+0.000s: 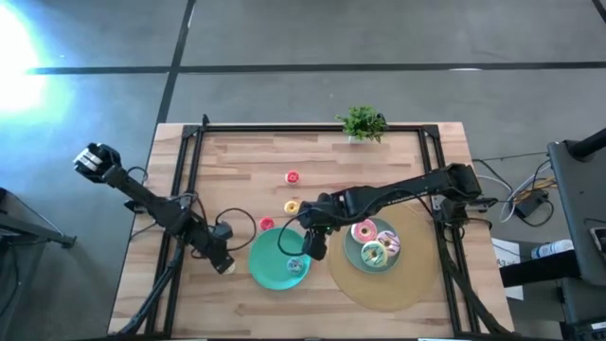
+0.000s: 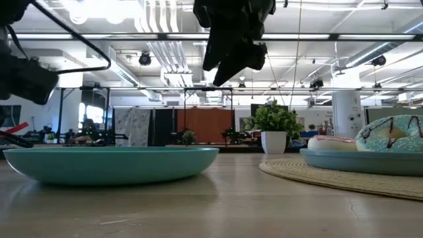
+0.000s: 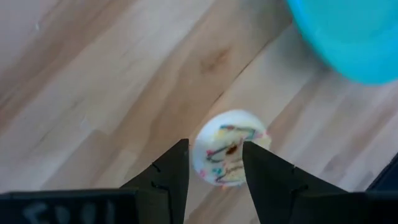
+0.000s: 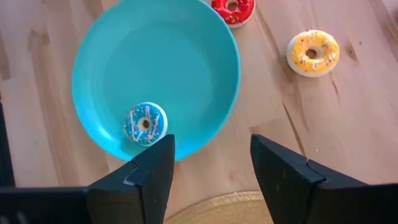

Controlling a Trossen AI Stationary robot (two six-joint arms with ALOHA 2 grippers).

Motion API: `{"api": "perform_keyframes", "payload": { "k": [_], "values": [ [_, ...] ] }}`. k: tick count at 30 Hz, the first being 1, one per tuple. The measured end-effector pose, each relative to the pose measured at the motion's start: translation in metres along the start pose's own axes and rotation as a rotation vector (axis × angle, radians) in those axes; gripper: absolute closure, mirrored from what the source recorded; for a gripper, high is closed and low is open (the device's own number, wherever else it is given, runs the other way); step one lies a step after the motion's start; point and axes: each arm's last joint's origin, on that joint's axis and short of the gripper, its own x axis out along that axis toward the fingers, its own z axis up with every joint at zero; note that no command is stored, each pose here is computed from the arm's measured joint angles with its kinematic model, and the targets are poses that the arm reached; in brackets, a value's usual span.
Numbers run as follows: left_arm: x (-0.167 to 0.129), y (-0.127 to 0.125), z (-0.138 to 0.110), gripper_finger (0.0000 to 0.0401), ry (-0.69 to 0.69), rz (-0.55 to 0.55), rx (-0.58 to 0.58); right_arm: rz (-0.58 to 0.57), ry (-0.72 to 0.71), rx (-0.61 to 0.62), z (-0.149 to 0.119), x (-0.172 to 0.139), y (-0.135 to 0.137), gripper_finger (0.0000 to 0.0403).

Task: Pick & Place donuts
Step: Put the small white donut on the green plate

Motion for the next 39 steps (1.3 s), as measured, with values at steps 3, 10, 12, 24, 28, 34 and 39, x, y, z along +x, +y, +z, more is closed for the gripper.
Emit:
{"api": "perform_keyframes", "payload": {
  "k": [3,10,12,24,28,34,39],
  "values": [
    [0.005,0.004,-0.004,0.0278,0.032,0.035,0.009,-0.002,0.005,-0.008,-0.001,0.001,-0.001,0.0199],
    [0.016,0.003,-0.004,0.0287,0.043,0.097,0.007,-0.008,0.017,-0.017,-0.004,0.004,-0.003,0.0199],
    [0.018,-0.001,-0.004,0.0307,0.044,0.105,0.025,-0.011,0.021,-0.017,-0.005,0.005,-0.003,0.0199],
    [-0.003,-0.028,0.018,0.0400,-0.129,0.095,0.134,0.007,-0.004,-0.052,-0.005,-0.007,0.001,0.0200],
    [-0.026,-0.034,0.037,0.0400,-0.205,0.104,0.169,-0.011,-0.028,-0.048,-0.005,-0.015,0.001,0.0200],
    [-0.037,-0.058,0.082,0.0401,-0.326,0.015,0.273,-0.119,-0.055,-0.021,-0.009,-0.034,-0.004,0.0200],
    [-0.018,-0.077,0.116,0.0401,-0.299,0.026,0.350,-0.201,-0.093,0.009,-0.016,-0.052,-0.003,0.0200]
  ]
}}
